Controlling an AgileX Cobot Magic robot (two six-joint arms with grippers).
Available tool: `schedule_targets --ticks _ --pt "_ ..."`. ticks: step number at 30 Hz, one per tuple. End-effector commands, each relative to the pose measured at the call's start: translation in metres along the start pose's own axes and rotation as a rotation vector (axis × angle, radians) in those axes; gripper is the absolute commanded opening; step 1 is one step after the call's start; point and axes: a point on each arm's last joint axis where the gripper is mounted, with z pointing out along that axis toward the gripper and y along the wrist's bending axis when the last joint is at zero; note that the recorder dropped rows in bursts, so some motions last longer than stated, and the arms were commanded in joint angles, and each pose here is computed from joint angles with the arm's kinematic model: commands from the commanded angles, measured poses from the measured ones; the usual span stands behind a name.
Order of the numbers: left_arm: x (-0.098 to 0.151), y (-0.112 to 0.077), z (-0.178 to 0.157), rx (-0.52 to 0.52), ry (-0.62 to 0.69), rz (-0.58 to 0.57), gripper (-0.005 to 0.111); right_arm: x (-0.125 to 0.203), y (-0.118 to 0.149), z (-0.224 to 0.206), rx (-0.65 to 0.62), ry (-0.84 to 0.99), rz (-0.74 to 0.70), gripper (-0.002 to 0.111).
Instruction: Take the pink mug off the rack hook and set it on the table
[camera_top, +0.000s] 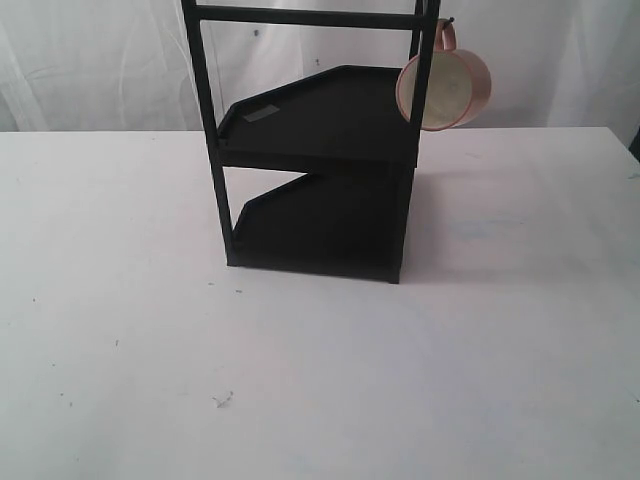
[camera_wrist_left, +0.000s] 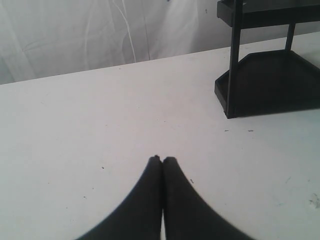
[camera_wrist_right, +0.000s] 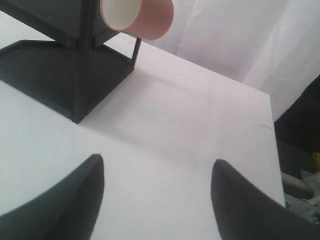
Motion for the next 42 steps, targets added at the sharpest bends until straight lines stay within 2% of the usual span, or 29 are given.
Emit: schedule_targets --ticks 1,4,9,11,13,17,27,39,42 --pt "0.001 0.000 0.000 -0.003 0.002 -0.008 0.000 -0.003 0.007 -0.001 -0.075 -0.018 0.004 0.058" --pt "0.001 0.000 0.000 -0.003 0.002 -0.008 0.000 -0.003 0.004 0.001 -0.039 -0.043 0.000 0.058" --pt "0.001 0.000 0.000 -0.003 0.002 -0.008 0.000 -0.005 -0.008 0.003 0.076 -0.094 0.240 0.058" --pt "0.001 0.000 0.000 -0.003 0.002 -0.008 0.000 -0.009 -0.009 0.002 0.077 -0.134 0.302 0.058" --pt "0.001 0.000 0.000 -0.003 0.002 -0.008 0.000 -0.012 -0.008 0.005 0.062 -0.154 0.286 0.058" --pt "0.001 0.000 0.000 -0.003 0.002 -0.008 0.000 -0.023 -0.004 0.020 0.024 -0.138 0.163 0.058" --pt "0.001 0.000 0.000 -0.003 0.002 -0.008 0.000 -0.079 0.009 0.076 -0.081 -0.053 0.138 0.058" --pt "0.001 0.000 0.000 -0.003 0.002 -0.008 0.000 -0.079 0.023 0.126 -0.117 -0.010 0.134 0.063" --pt "0.001 0.000 0.000 -0.003 0.002 -0.008 0.000 -0.077 0.024 0.139 -0.093 0.009 0.150 0.065"
